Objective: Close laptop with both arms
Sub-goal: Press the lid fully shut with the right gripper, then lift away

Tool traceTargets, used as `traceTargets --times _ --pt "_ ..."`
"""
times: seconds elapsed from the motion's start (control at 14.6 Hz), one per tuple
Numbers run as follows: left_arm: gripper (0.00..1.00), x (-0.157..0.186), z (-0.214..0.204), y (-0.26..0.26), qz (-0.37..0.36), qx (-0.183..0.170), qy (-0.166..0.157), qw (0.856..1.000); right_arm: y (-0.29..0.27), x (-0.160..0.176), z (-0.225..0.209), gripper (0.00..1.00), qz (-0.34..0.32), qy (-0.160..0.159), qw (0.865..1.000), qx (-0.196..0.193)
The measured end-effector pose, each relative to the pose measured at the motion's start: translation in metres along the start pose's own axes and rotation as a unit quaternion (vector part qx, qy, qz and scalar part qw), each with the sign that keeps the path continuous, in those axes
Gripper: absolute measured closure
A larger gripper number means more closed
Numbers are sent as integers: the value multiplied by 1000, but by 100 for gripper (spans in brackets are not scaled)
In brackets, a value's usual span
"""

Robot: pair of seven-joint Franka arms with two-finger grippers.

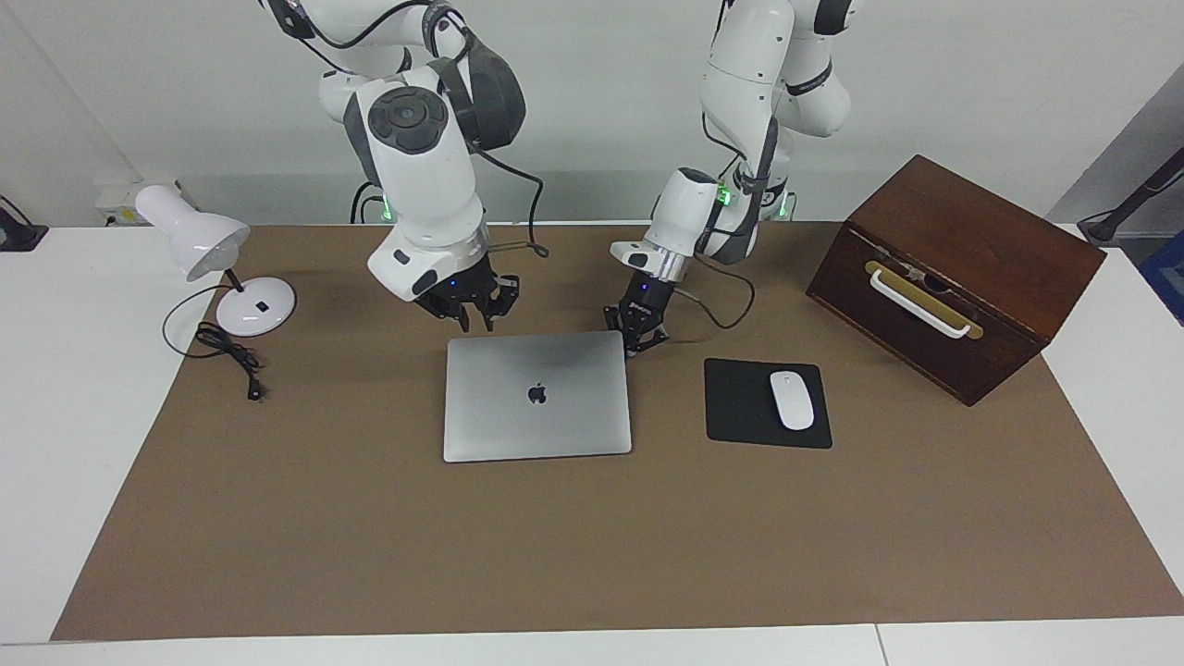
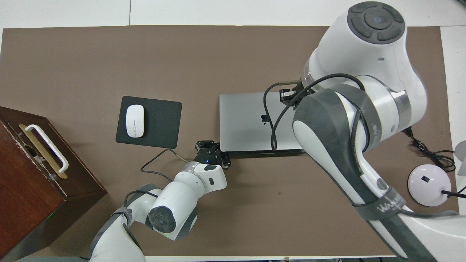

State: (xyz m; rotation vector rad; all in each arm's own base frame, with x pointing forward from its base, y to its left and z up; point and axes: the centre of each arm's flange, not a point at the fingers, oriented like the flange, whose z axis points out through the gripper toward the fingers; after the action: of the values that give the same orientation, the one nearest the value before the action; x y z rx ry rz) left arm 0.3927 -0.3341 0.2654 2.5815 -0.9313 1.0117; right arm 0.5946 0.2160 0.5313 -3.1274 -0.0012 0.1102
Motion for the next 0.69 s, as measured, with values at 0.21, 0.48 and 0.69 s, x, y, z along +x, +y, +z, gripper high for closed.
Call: traceTargets --times 0.21,0.48,0.69 --pt "99 -7 -7 -1 -15 -2 -18 1000 8 -9 -11 20 4 4 1000 -6" --pt "99 9 -30 1 -38 -11 -33 999 15 -19 -19 0 6 -3 1000 -13" --pt "99 33 -62 4 -51 -27 -68 996 16 -25 -25 0 6 -2 1000 -16"
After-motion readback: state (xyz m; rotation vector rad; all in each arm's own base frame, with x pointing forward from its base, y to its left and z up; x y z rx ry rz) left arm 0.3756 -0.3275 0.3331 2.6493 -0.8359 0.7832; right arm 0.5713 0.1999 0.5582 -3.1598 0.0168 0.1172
